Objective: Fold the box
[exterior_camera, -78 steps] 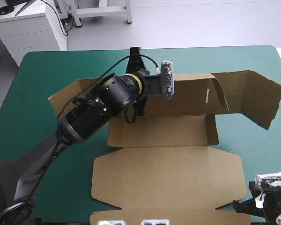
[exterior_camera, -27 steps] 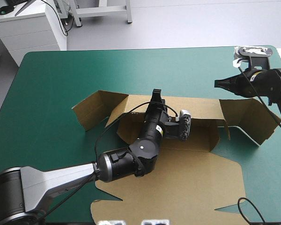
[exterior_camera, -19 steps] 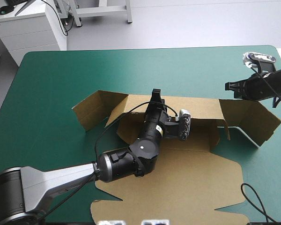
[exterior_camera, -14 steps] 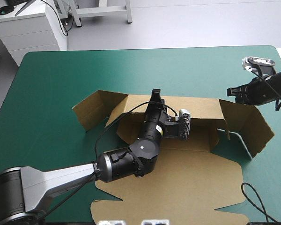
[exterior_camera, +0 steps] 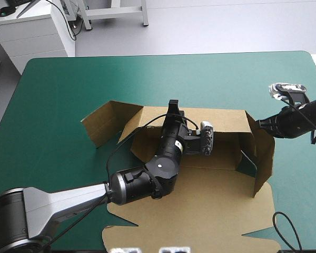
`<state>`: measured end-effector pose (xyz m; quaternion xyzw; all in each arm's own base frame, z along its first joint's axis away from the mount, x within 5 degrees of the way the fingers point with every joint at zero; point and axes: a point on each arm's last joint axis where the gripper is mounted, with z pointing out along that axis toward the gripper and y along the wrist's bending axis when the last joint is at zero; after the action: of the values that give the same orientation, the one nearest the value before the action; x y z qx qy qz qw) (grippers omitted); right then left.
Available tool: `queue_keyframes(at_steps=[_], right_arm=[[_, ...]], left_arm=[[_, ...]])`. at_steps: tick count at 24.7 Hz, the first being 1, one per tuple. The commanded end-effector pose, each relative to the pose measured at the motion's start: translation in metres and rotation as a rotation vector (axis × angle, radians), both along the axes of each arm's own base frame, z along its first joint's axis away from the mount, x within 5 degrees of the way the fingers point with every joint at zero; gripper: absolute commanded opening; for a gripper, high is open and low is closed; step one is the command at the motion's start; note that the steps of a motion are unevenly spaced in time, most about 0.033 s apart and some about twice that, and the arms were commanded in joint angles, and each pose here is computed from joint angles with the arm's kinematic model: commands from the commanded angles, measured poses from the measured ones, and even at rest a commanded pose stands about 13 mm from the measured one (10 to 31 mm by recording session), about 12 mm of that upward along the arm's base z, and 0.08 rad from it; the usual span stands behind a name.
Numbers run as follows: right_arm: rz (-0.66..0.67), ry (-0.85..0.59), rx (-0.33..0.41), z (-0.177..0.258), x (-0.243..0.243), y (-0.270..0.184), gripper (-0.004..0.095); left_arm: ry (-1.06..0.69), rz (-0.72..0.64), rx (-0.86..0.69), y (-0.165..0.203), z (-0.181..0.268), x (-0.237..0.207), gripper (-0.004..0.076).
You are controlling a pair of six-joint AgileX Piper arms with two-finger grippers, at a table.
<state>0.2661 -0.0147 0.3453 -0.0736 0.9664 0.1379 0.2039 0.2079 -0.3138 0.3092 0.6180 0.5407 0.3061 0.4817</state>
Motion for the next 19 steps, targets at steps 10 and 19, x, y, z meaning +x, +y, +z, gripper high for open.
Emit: queue_keyframes(at_steps=[10,19], right_arm=[[0.045,-0.217,0.150,0.002,-0.042,0.021,-0.0019],[0.053,-0.485,0.072,-0.019,-0.068,0.024,-0.0019]], left_arm=[[-0.008,0.033,-0.014,-0.001,0.005,0.000,-0.0008],[0.001,0.035,0.023,-0.007,-0.009,0.003,-0.0008]])
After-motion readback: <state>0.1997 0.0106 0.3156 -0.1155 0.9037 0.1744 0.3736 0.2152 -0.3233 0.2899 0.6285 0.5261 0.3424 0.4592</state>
